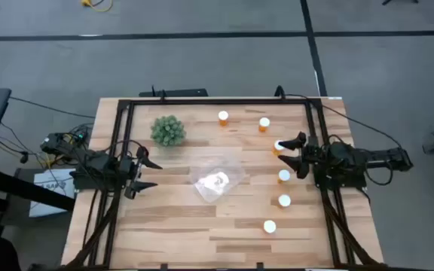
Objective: Pick and place pill bottles into a basket
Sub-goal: Put the orange medicine bottle into the transparent bin
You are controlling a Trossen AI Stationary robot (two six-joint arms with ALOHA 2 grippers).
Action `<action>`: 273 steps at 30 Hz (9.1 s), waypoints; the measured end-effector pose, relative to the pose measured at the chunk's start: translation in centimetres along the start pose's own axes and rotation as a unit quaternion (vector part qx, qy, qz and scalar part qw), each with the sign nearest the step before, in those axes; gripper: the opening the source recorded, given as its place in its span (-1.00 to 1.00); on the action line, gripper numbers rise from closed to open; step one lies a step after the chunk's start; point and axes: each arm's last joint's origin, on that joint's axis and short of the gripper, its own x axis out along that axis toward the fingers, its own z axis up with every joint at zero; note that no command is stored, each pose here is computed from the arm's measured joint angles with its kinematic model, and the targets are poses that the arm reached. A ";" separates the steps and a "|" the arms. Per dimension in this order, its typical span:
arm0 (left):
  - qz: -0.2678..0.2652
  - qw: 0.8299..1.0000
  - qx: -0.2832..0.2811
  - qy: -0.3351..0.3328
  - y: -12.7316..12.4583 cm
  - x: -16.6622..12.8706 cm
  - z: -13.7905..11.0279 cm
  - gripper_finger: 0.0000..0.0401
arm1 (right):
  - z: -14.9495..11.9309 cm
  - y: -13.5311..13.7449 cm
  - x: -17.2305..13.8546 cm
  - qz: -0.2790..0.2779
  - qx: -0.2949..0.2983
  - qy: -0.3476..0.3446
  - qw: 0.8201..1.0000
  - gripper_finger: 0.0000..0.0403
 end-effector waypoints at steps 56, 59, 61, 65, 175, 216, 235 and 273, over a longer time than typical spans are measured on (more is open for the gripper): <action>0.000 1.000 0.000 0.000 0.0 0.0 0.0 0.38 | 4.7 -0.1 10.7 -0.407 0.070 0.481 0.773 0.55; 0.000 1.000 0.000 0.000 0.0 0.0 0.0 0.38 | 3.3 -0.5 10.4 -0.413 0.075 0.478 0.772 0.55; 0.000 1.000 0.000 0.000 0.0 0.0 0.0 0.38 | 2.6 -0.8 10.1 -0.418 0.078 0.478 0.768 0.55; 0.000 1.000 0.000 0.000 0.0 0.0 0.0 0.38 | 1.5 -1.4 9.9 -0.424 0.082 0.473 0.768 0.55; 0.000 1.000 0.000 0.000 0.0 0.0 0.0 0.38 | -0.3 3.1 24.8 -0.060 -0.065 0.481 0.872 0.07; 0.000 1.000 0.000 0.000 0.0 0.0 0.0 0.38 | 7.8 -0.4 20.7 -0.183 -0.110 0.437 0.874 0.24; 0.000 1.000 0.000 0.000 0.0 0.0 0.0 0.38 | 7.2 -9.2 13.0 -0.425 0.129 0.363 0.819 0.29; 0.000 1.000 0.000 0.000 0.0 0.0 0.0 0.38 | 1.4 -13.2 16.4 -0.383 0.090 0.452 0.800 0.85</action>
